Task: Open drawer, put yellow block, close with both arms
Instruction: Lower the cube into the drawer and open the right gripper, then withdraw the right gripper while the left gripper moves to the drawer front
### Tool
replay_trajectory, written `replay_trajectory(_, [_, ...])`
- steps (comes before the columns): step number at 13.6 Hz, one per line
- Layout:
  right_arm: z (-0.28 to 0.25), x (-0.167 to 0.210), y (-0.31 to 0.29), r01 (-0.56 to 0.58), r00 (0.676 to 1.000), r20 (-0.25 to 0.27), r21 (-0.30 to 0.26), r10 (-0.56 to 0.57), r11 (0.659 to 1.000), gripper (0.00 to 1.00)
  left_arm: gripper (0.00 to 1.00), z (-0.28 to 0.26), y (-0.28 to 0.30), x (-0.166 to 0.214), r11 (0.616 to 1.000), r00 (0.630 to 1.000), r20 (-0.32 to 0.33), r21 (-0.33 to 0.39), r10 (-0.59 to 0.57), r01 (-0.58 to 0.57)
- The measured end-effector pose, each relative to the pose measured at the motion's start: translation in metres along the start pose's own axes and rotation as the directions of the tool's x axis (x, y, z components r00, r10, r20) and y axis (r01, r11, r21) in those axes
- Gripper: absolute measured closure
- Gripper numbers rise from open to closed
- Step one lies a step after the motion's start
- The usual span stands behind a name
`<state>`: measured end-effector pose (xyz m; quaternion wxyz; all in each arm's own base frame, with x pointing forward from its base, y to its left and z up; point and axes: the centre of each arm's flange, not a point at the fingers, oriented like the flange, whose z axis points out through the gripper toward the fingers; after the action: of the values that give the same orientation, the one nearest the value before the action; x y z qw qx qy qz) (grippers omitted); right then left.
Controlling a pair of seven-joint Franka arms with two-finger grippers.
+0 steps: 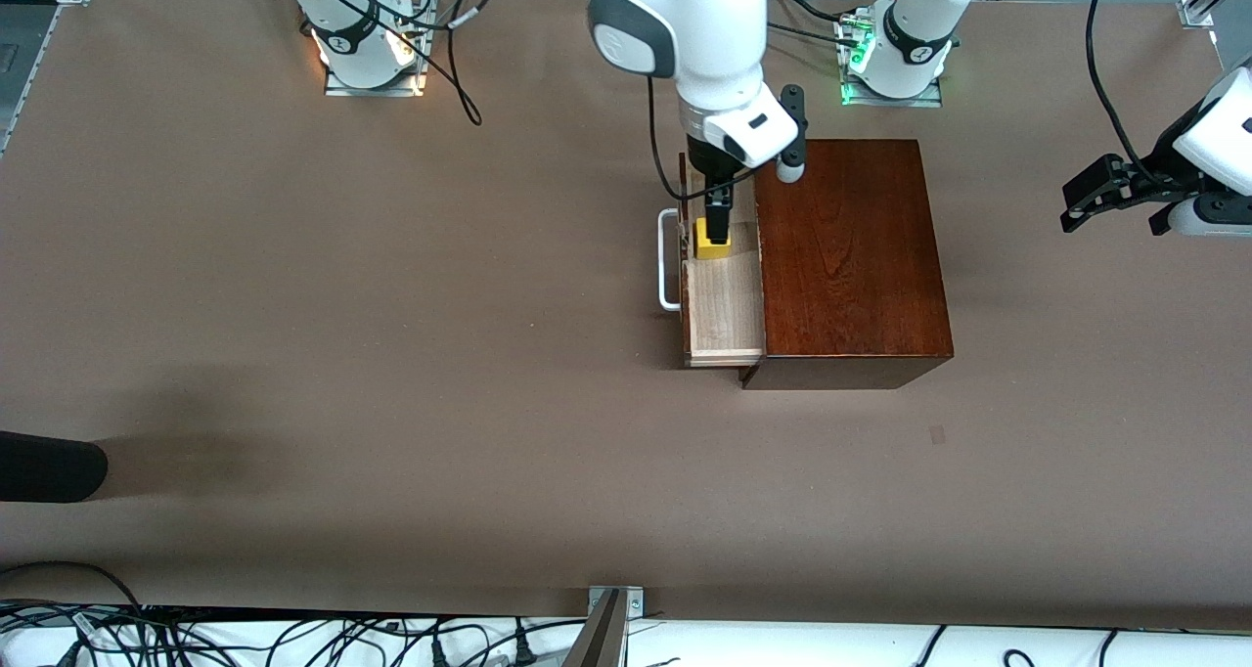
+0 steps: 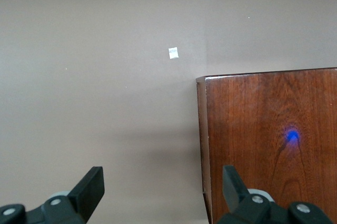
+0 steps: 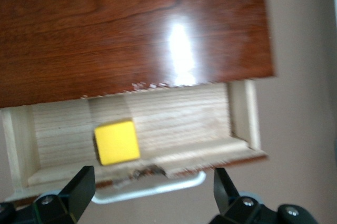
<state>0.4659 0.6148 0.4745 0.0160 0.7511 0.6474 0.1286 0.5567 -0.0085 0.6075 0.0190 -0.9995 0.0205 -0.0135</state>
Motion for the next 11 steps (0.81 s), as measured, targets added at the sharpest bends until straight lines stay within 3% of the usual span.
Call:
replay_trajectory(4, [-0.073, -0.064, 0.094, -0.153, 0.988, -0.04, -0.056, 0.151, 0.987, 0.0, 0.0, -0.005, 0.038, -0.004, 0.997, 0.997, 0.02, -0.003, 0.078, -0.078])
replay_trajectory(6, [-0.105, -0.106, 0.134, -0.237, 0.971, -0.028, -0.068, 0.236, 0.969, 0.0, 0.0, -0.004, 0.079, -0.01, 0.984, 0.983, 0.047, -0.006, 0.178, -0.178])
replay_trajectory(9, [-0.137, -0.189, 0.202, -0.41, 0.911, -0.046, -0.013, 0.409, 0.912, 0.0, 0.0, -0.004, 0.127, -0.019, 0.933, 0.931, 0.056, -0.025, 0.36, -0.359])
replay_trajectory(11, [-0.151, -0.255, 0.246, -0.522, 0.852, -0.045, 0.003, 0.521, 0.853, 0.0, 0.0, 0.001, 0.159, -0.024, 0.873, 0.873, 0.052, -0.074, 0.485, -0.481])
